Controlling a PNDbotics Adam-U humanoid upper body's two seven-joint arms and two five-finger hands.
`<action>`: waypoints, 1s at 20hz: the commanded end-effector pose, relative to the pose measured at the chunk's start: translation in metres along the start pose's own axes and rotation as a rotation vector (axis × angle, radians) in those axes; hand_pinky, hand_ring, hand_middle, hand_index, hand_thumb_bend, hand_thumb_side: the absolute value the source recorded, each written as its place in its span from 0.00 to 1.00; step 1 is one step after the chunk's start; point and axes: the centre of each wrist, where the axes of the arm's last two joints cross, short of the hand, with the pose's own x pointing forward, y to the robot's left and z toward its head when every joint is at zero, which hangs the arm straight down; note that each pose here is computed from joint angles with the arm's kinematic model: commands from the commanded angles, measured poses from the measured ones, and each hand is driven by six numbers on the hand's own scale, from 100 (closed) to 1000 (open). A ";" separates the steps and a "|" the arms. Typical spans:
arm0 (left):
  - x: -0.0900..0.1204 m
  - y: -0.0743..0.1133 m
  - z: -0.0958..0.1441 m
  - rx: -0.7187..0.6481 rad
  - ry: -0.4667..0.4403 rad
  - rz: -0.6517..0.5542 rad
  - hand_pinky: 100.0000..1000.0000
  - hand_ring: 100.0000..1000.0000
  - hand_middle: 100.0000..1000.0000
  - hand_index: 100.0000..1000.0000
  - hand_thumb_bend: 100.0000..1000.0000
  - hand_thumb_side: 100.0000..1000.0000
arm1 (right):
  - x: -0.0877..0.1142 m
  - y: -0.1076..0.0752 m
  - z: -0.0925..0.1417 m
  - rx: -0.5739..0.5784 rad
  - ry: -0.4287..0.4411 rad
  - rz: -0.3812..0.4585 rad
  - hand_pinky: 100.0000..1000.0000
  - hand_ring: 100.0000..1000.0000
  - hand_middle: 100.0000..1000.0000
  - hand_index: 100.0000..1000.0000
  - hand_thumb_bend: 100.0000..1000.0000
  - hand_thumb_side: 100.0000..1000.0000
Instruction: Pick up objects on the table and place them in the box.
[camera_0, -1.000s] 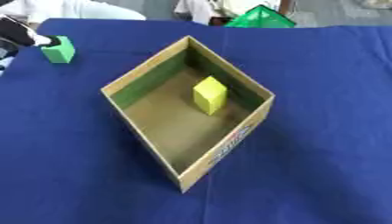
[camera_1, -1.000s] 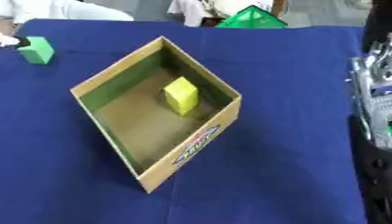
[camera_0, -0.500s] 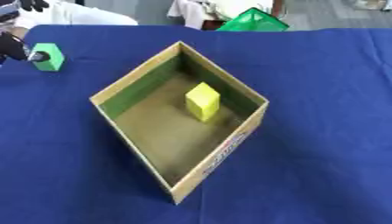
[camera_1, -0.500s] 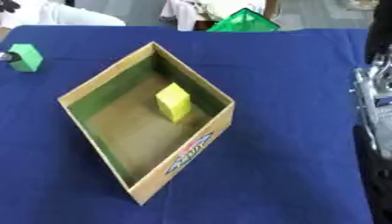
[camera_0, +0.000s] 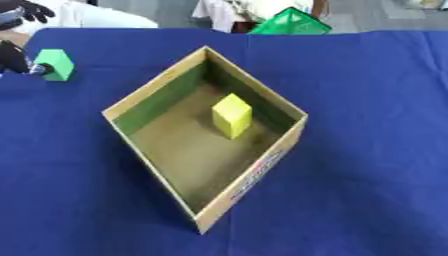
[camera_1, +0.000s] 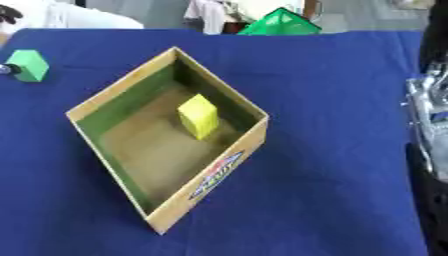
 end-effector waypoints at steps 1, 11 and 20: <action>-0.012 0.017 0.008 0.026 0.044 -0.027 0.82 0.88 0.82 0.95 0.45 0.00 | 0.006 -0.007 -0.009 -0.001 -0.035 0.015 0.78 0.81 0.65 0.79 0.08 1.00; -0.011 0.015 0.006 0.025 0.061 -0.033 0.82 0.89 0.83 0.95 0.45 0.00 | 0.008 -0.008 -0.012 0.003 -0.044 0.016 0.78 0.81 0.65 0.79 0.07 1.00; -0.014 0.021 0.007 0.053 0.097 -0.056 0.82 0.89 0.86 0.95 0.42 0.00 | 0.008 -0.010 -0.016 0.007 -0.049 0.018 0.78 0.81 0.65 0.80 0.07 1.00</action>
